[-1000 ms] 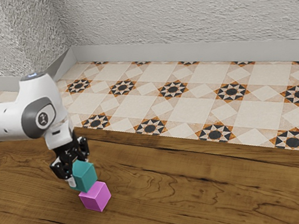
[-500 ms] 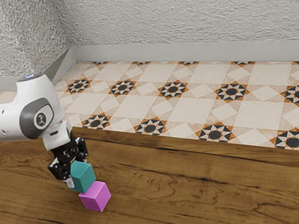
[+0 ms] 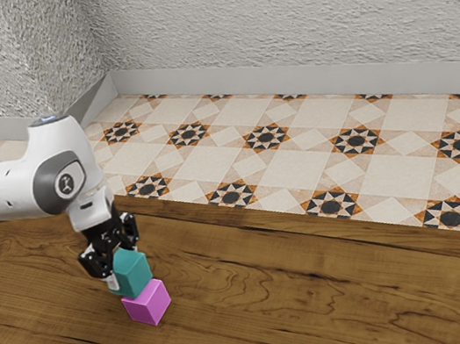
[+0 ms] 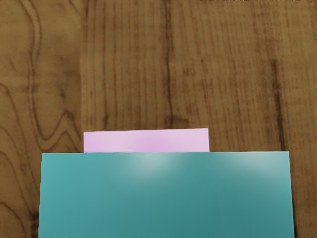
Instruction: Pick up the blue block with one arm, and put the blue block on the pink block with one arm
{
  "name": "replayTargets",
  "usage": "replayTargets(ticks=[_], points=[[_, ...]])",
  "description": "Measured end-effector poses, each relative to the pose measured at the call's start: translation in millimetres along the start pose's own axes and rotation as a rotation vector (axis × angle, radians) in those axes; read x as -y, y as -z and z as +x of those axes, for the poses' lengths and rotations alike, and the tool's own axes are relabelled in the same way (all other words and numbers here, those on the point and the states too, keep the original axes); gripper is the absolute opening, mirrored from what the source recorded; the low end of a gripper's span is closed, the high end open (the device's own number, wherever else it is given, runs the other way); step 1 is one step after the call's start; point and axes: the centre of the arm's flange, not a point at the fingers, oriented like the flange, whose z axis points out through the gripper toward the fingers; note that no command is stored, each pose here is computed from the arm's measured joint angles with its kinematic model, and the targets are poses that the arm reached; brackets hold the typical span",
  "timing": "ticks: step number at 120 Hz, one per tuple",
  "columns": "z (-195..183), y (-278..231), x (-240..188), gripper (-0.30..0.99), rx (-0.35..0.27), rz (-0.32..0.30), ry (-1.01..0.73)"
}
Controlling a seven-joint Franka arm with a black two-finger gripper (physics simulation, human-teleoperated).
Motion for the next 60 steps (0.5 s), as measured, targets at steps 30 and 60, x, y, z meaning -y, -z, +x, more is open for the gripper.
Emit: replayTargets(ticks=[30, 60], points=[[11.5, -2.1, 1.0, 0.47, 0.001, -0.008, -0.026], [32.7, 33.9, -5.8, 0.62, 0.002, 0.04, -0.071]])
